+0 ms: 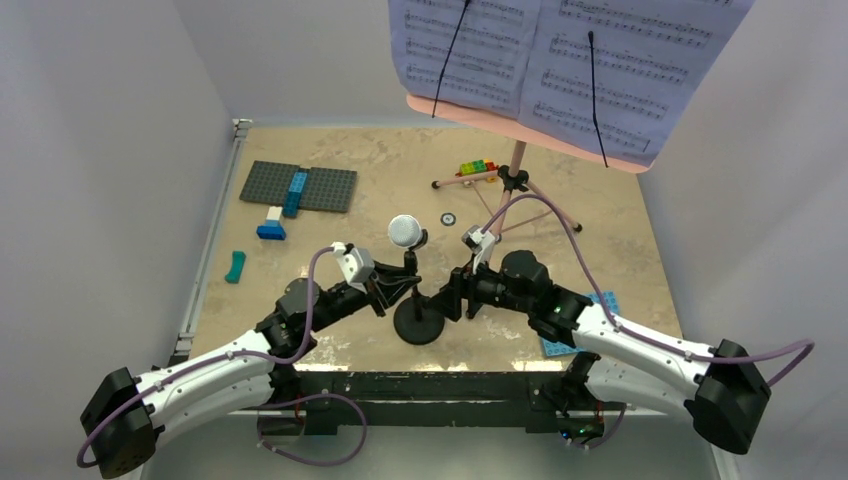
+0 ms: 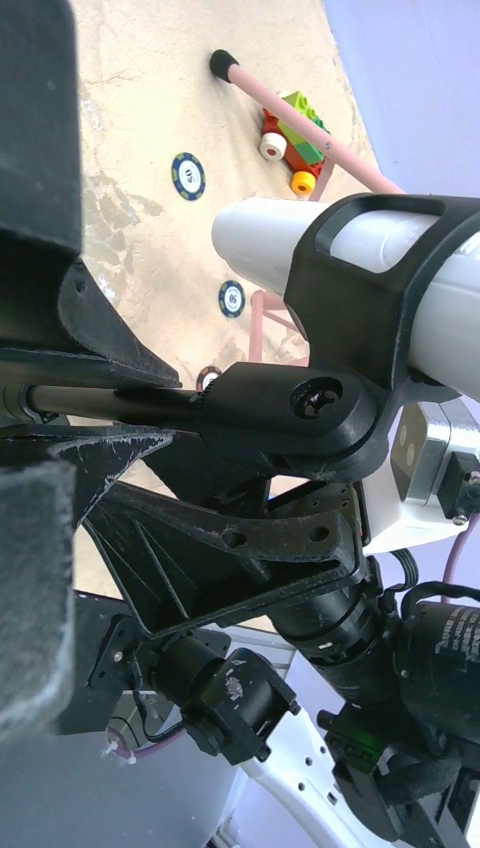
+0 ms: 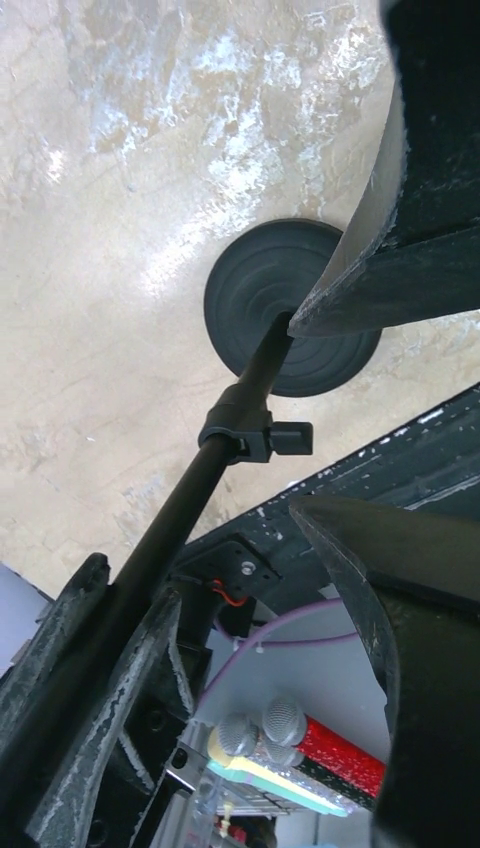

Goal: Pack up the instrument practice props

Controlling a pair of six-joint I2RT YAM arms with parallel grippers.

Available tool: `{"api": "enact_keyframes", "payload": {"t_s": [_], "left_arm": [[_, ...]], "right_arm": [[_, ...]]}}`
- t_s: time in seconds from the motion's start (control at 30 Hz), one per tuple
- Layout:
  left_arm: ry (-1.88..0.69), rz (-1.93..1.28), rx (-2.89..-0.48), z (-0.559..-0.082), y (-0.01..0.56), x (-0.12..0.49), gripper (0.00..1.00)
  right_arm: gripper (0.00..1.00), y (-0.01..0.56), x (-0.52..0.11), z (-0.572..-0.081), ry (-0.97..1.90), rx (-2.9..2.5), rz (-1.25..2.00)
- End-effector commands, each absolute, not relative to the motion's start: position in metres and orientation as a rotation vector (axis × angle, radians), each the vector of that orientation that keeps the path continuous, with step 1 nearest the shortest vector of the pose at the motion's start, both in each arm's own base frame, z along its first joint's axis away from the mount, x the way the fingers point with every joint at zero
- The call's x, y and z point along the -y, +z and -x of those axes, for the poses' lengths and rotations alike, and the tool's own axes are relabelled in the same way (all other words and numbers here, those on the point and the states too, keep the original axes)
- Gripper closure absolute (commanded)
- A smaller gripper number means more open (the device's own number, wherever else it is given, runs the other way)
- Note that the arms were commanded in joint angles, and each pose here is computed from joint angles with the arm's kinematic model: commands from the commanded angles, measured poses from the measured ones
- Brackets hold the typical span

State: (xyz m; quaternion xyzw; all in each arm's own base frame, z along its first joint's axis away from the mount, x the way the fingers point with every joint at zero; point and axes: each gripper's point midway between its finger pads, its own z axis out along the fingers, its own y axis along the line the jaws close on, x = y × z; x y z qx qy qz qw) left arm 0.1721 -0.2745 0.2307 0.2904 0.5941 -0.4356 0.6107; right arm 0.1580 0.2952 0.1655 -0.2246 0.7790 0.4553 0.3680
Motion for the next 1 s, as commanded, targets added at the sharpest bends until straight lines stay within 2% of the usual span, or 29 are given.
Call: {"api": "enact_keyframes", "payload": {"t_s": [0.0, 0.27, 0.5, 0.77, 0.83, 0.87, 0.97], "left_arm": [[-1.01, -0.621, -1.51, -0.175, 0.207, 0.273, 1.0], [-0.997, -0.62, -1.524, -0.176, 0.206, 0.273, 1.0], [-0.988, -0.633, -1.536, -0.176, 0.205, 0.273, 1.0], [-0.981, -0.641, -1.539, -0.175, 0.205, 0.273, 1.0], [-0.978, -0.643, -1.543, -0.176, 0.205, 0.274, 1.0], [-0.977, -0.645, -1.545, -0.176, 0.205, 0.274, 1.0], [-0.966, -0.644, -1.562, -0.177, 0.204, 0.275, 1.0]], "right_arm": [[0.39, 0.195, -0.306, -0.177, 1.165, -1.884, 0.495], [0.51, 0.188, -0.319, -0.176, 1.172, -1.907, 0.531], [0.56, 0.182, -0.323, -0.173, 1.176, -1.92, 0.561], [0.81, 0.177, -0.325, -0.172, 1.155, -1.927, 0.6], [0.91, 0.175, -0.325, -0.172, 1.139, -1.93, 0.612], [1.0, 0.173, -0.325, -0.172, 1.132, -1.932, 0.616], [1.0, 0.168, -0.325, -0.172, 1.084, -1.907, 0.659]]}}
